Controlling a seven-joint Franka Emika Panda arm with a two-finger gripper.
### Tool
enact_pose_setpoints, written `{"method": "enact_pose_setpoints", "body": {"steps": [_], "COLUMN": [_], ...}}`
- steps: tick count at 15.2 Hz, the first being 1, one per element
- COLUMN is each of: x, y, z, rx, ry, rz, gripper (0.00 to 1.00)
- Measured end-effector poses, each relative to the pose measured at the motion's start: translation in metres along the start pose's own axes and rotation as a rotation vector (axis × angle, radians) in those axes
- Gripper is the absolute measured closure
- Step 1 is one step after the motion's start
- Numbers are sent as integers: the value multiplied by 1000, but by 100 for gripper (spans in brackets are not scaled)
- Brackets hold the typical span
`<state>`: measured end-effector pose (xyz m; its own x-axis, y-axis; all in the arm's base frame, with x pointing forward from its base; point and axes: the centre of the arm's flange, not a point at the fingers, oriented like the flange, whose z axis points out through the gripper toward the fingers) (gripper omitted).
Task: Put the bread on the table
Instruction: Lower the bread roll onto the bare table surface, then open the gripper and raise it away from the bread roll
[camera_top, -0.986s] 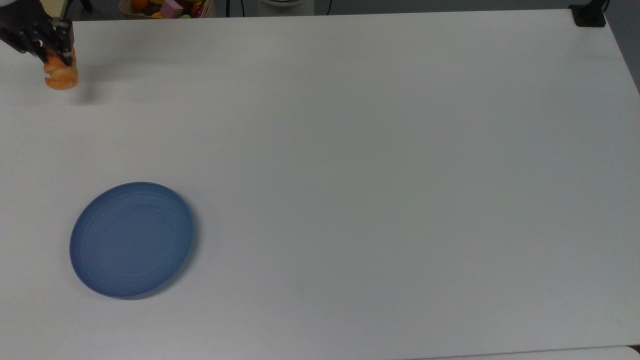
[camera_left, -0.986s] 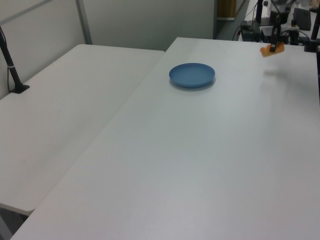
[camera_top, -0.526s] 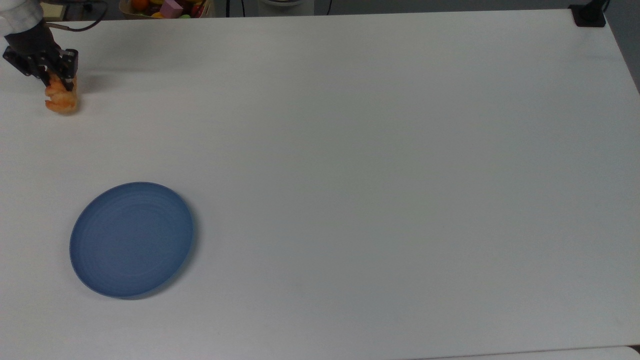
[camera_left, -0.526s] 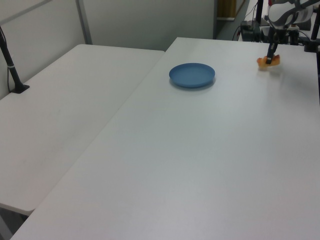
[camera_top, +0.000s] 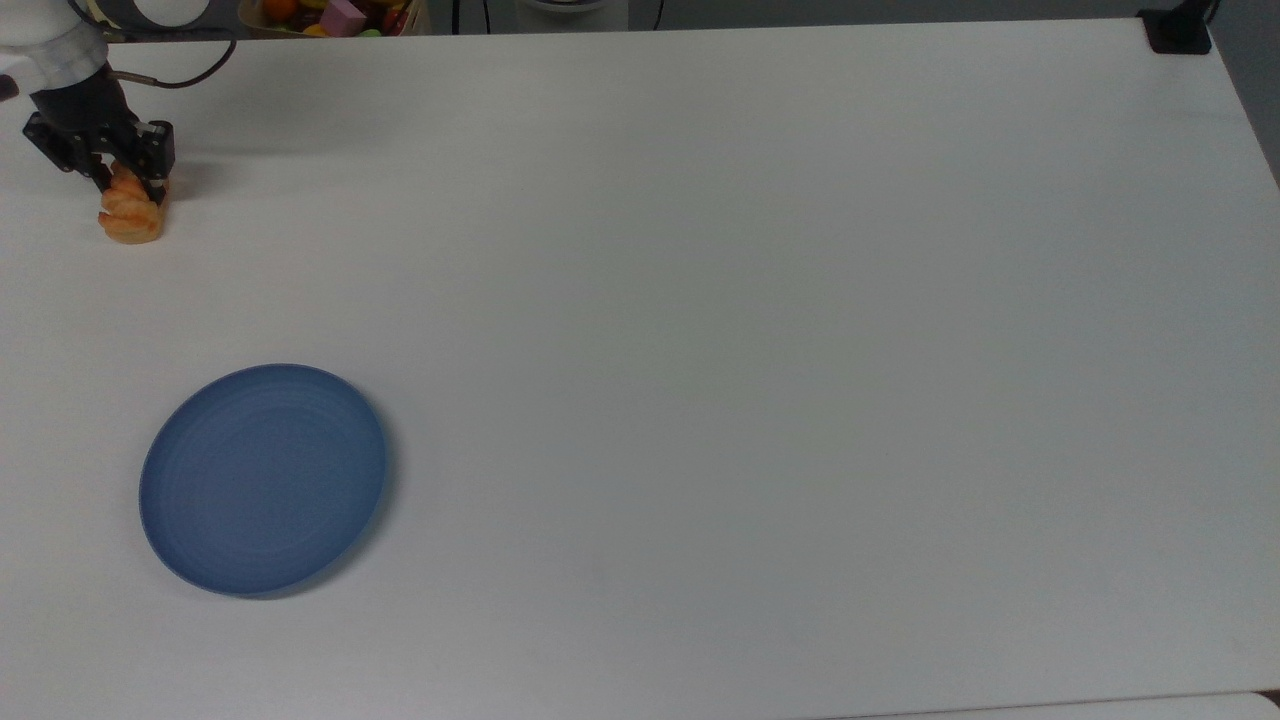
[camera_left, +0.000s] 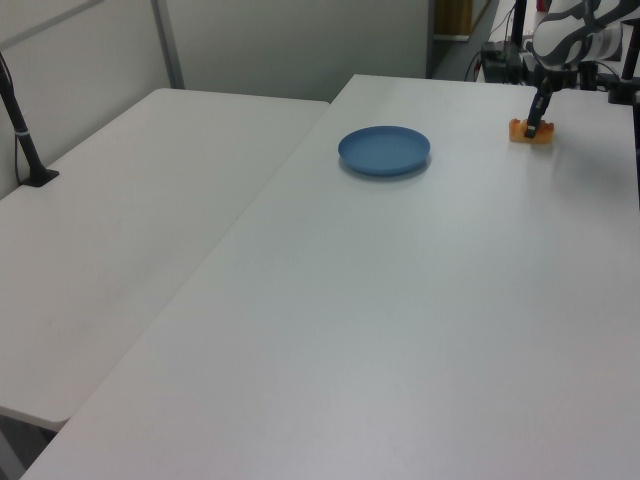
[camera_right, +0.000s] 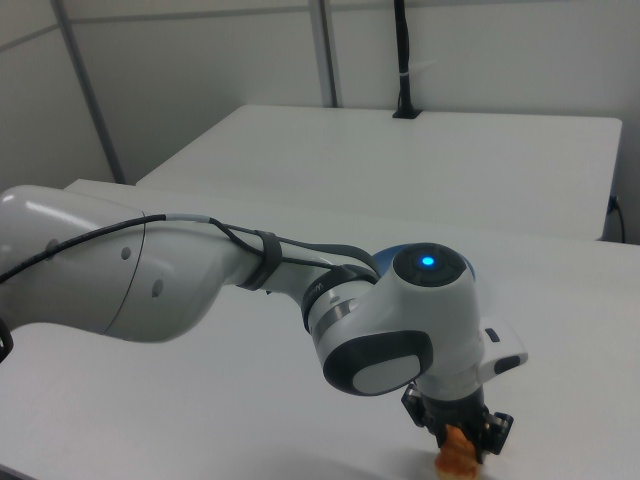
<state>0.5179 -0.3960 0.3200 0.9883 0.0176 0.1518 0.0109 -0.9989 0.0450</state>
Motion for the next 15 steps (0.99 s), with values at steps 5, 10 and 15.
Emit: {"method": "enact_pose_setpoints", "body": {"steps": [5, 10, 15], "x": [4, 37, 64], "y": [-4, -32, -91], "z": [-1, -60, -156], "rx": [0, 25, 56], "ry": [4, 28, 82], "rz": [-8, -20, 115], "gripper": [19, 0, 0]}}
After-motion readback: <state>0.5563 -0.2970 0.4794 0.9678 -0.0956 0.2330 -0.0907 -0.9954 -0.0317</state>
